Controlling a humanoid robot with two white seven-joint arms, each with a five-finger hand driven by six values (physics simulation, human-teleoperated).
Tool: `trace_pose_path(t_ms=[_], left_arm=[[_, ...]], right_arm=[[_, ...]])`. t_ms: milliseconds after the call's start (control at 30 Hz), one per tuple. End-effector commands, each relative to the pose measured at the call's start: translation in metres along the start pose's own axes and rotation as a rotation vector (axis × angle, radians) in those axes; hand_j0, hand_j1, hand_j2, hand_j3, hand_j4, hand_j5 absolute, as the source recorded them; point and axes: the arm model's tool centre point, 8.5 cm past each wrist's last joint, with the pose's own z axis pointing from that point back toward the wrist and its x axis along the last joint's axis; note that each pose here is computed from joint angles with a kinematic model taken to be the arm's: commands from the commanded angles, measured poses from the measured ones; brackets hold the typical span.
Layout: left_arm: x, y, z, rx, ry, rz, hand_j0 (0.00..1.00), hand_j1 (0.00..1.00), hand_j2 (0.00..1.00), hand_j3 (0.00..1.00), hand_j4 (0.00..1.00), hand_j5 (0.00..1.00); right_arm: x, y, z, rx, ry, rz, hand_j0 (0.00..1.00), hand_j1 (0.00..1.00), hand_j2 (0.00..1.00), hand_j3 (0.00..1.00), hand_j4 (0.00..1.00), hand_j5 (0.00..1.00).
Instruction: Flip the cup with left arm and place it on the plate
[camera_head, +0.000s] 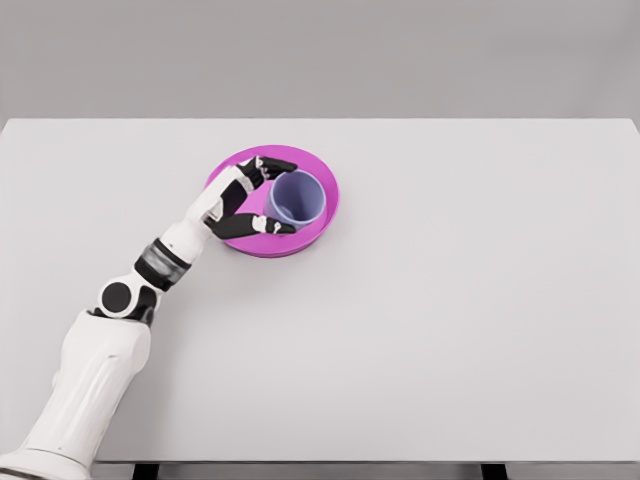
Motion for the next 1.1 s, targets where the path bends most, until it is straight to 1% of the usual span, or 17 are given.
trace_pose_path(t_ms=[0,67,100,133,200,233,267,333,433,500,833,967,1067], left_arm=[[-0.004,-0.002,0.001,0.002,0.007,0.014,0.62,0.62,0.62,0.62,0.62,0.62],[-0.005,-0.003,0.001,0.002,0.012,0.016,0.63,0.63,0.63,0.63,0.63,0.63],[-0.005,-0.003,0.001,0.001,0.013,0.015,0.65,0.65,0.65,0.65,0.65,0.65],[-0.005,-0.003,0.001,-0.004,0.017,0.009,0.77,0.77,0.77,0.77,0.77,0.77],[-0.006,-0.003,0.002,-0.003,0.019,0.007,0.82,0.82,0.82,0.82,0.82,0.82],[-0.006,-0.002,0.003,-0.002,0.021,0.004,0.9,0.9,0.9,0.9,0.9,0.9],[-0.005,0.0,0.003,0.0,0.022,0.002,0.96,0.96,0.96,0.96,0.96,0.96],[-0.005,0.004,0.006,0.004,0.025,-0.005,1.0,1.0,1.0,1.0,1.0,1.0],[-0.004,0.007,0.008,0.008,0.026,-0.01,1.0,1.0,1.0,1.0,1.0,1.0],[-0.003,0.013,0.012,0.011,0.034,-0.021,1.0,1.0,1.0,1.0,1.0,1.0],[0.002,0.018,0.012,0.014,0.025,-0.036,1.0,1.0,1.0,1.0,1.0,1.0],[0.006,0.032,0.018,0.014,0.041,-0.066,1.0,1.0,1.0,1.0,1.0,1.0],[0.007,0.036,0.021,0.015,0.046,-0.075,1.0,1.0,1.0,1.0,1.0,1.0]], right_arm=[[0.0,0.0,0.0,0.0,-0.001,0.0,1.0,1.0,1.0,1.0,1.0,1.0],[0.0,0.0,0.0,0.0,0.001,0.0,1.0,1.0,1.0,1.0,1.0,1.0],[0.0,0.0,0.0,0.0,-0.001,0.0,1.0,1.0,1.0,1.0,1.0,1.0],[0.0,0.0,0.0,0.0,-0.001,0.0,1.0,1.0,1.0,1.0,1.0,1.0],[0.0,0.0,0.0,0.0,-0.001,0.0,1.0,1.0,1.0,1.0,1.0,1.0],[0.0,0.0,0.0,0.0,-0.001,0.0,1.0,1.0,1.0,1.0,1.0,1.0],[0.0,0.0,0.0,-0.001,-0.001,0.0,1.0,1.0,1.0,1.0,1.0,1.0],[0.0,0.0,0.0,0.0,-0.001,0.0,1.0,1.0,1.0,1.0,1.0,1.0],[0.0,0.0,0.0,0.0,0.001,0.0,1.0,1.0,1.0,1.0,1.0,1.0],[0.0,0.0,0.0,-0.001,-0.001,0.0,1.0,1.0,1.0,1.0,1.0,1.0],[0.0,0.0,0.0,0.0,0.001,0.0,1.0,1.0,1.0,1.0,1.0,1.0],[0.0,0.0,0.0,0.0,0.001,0.0,1.0,1.0,1.0,1.0,1.0,1.0],[0.0,0.0,0.0,0.0,-0.001,0.0,1.0,1.0,1.0,1.0,1.0,1.0]])
